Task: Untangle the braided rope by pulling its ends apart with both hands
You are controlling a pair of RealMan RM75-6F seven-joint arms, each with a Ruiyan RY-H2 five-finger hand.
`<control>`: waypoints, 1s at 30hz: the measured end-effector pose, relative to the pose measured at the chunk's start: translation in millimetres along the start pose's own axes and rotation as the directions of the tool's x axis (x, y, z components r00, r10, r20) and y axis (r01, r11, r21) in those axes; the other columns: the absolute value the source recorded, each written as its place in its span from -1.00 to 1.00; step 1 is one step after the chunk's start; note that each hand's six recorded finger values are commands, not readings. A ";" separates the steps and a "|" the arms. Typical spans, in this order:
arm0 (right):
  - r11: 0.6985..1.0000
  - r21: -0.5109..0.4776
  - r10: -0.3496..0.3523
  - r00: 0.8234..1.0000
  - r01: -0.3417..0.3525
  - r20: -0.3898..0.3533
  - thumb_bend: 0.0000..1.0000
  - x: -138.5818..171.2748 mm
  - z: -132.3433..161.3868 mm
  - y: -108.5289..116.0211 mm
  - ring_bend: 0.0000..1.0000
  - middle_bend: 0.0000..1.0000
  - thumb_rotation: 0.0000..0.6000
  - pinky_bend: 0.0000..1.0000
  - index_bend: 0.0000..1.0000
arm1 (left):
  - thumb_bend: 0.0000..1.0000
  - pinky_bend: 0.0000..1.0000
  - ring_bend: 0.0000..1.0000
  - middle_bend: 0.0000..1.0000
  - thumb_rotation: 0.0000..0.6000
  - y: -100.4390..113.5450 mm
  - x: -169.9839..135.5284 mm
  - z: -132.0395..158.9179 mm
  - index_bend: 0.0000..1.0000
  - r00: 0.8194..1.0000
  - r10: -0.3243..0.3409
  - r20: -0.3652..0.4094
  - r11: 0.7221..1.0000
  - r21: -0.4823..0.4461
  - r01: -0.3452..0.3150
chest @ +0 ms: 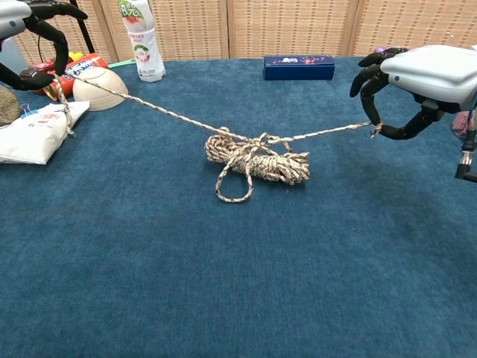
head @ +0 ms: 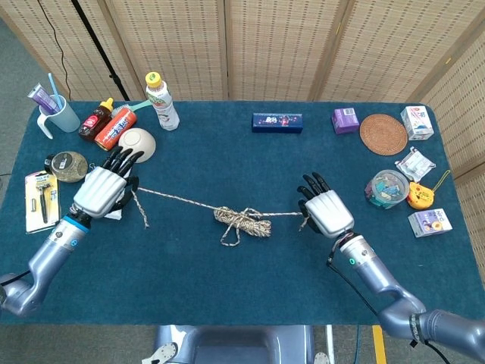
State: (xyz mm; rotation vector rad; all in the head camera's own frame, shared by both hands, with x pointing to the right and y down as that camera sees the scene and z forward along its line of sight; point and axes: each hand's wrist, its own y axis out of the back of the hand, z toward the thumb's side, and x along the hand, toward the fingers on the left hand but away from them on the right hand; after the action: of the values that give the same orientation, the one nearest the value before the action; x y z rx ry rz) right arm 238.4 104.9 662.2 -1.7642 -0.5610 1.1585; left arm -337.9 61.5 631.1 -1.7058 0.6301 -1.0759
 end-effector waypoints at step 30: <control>0.999 0.036 -0.018 0.986 0.012 0.167 -0.09 29.7 -68.6 11.3 -0.94 -0.51 1.00 -1.00 0.31 | 0.01 -1.00 -1.00 -0.85 1.00 29.1 -61.6 -100.4 0.36 0.970 0.038 -0.242 0.997 0.072 -0.021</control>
State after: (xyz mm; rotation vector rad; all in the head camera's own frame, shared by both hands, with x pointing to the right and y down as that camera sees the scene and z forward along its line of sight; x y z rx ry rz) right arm 311.4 91.6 647.6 -1.6401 -0.6488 1.3063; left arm -453.1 53.5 593.9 -1.5125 0.7606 -1.2829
